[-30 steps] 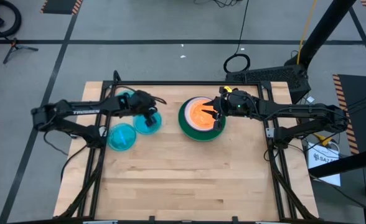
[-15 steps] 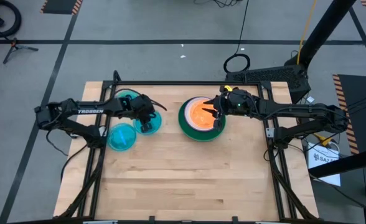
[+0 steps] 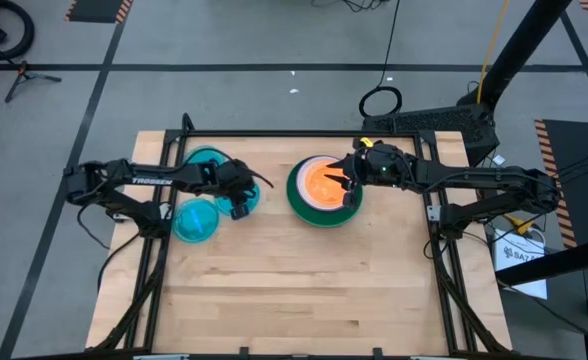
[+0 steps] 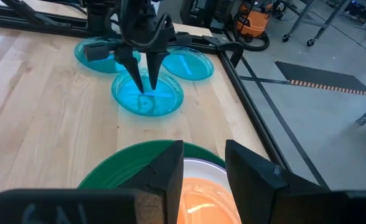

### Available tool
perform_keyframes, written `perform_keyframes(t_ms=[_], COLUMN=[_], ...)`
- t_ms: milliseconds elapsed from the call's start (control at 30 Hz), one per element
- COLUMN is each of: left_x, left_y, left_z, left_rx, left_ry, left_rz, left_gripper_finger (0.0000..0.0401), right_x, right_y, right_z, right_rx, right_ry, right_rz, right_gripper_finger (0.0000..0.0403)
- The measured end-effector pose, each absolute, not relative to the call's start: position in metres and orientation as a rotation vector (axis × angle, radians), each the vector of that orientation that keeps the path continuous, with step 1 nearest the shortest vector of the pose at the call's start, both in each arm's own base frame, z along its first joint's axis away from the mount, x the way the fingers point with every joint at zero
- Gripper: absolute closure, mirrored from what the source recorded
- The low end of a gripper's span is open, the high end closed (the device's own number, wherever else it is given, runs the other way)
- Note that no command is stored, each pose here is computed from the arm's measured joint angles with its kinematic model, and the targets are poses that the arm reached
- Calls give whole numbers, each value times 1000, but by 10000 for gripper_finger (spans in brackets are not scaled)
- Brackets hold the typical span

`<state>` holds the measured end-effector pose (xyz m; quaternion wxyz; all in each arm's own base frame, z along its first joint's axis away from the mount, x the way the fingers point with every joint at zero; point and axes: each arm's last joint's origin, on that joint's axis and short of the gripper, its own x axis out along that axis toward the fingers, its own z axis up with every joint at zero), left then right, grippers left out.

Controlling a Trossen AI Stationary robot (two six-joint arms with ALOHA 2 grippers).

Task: Stack plastic plates
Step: Stack the middle right blue plate on the orange plate

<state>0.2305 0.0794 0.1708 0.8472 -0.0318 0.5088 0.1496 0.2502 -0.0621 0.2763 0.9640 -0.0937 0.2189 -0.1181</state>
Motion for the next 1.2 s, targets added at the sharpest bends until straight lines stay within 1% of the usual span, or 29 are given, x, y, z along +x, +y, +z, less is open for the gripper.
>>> perform_keyframes(t_ms=[233, 567, 1200], left_x=[225, 227, 232], left_y=[77, 75, 68], left_z=[155, 154, 154], left_rx=[-97, -147, -110], left_ry=[1082, 1052, 1026], left_rz=[331, 358, 330], left_gripper_finger=[291, 291, 291], right_x=[250, 250, 250], right_y=[-62, -62, -62], right_z=[276, 276, 276], right_rx=[-188, -189, -189], right_ry=[447, 447, 447], right_rz=[-238, -238, -238], right_gripper_finger=[289, 289, 289])
